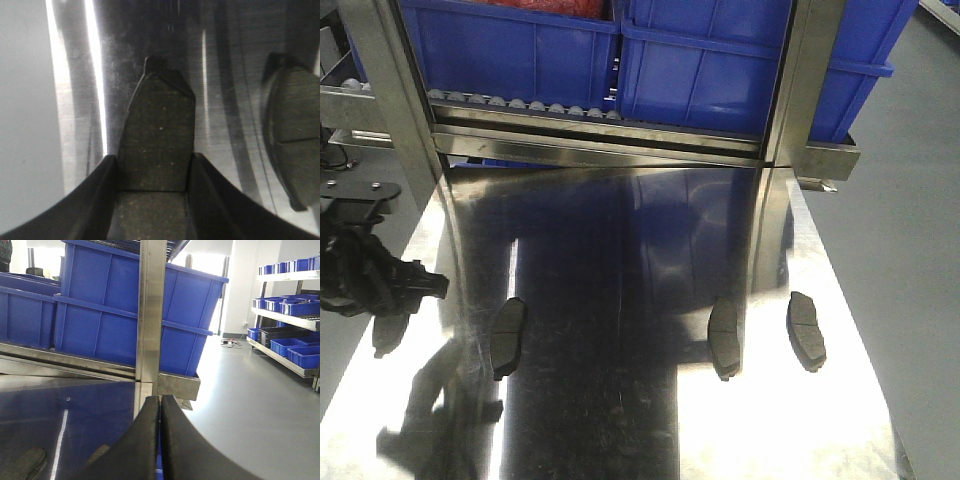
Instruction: Move and align brake pads A on conveyor
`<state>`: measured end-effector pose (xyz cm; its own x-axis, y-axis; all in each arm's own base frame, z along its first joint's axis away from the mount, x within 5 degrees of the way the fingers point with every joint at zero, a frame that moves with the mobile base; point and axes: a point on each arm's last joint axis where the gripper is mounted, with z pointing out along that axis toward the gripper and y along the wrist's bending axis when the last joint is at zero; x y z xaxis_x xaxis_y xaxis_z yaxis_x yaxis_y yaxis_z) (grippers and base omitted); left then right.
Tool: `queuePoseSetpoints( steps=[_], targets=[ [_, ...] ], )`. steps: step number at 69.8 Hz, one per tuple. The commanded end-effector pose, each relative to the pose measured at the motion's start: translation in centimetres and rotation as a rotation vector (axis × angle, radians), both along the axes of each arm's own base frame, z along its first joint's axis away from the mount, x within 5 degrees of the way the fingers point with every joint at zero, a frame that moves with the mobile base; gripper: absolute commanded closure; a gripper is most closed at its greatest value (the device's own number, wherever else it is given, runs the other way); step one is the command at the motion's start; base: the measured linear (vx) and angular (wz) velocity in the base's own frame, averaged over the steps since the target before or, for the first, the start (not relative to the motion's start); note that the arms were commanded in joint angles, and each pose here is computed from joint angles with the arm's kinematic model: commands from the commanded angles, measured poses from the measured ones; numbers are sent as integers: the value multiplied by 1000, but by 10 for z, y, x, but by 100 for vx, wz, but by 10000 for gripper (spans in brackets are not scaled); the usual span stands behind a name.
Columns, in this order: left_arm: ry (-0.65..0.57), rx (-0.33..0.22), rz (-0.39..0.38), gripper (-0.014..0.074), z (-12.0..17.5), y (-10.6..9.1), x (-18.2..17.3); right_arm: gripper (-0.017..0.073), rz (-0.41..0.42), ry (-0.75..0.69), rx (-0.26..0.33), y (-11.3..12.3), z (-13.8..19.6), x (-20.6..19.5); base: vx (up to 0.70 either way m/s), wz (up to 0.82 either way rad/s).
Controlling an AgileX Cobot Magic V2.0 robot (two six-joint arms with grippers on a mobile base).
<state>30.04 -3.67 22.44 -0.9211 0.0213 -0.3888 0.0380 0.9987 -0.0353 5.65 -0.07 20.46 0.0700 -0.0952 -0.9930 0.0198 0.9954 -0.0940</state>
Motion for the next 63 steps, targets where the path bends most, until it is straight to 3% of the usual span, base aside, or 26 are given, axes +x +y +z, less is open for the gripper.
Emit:
queuePoseSetpoints(
  steps=[1,16,27,34,51,63],
  targets=[
    [-187,-38,11,600,33,1,-18,569,-6,-90,-13,0,6,-2,0,0],
    [-422,-68,11,600,56,8,-78,569,-6,-90,-13,0,6,-2,0,0],
    [-654,-141,33,600,77,13,-124,569,-6,-90,-13,0,6,-2,0,0],
    [-770,-157,29,600,89,16,-153,569,-6,-90,-13,0,6,-2,0,0],
    [-929,-152,-2,600,98,23,-204,569,-6,-88,-13,0,6,-2,0,0],
    [-957,-156,-3,600,92,24,-218,569,-6,-88,-13,0,6,-2,0,0]
  ],
)
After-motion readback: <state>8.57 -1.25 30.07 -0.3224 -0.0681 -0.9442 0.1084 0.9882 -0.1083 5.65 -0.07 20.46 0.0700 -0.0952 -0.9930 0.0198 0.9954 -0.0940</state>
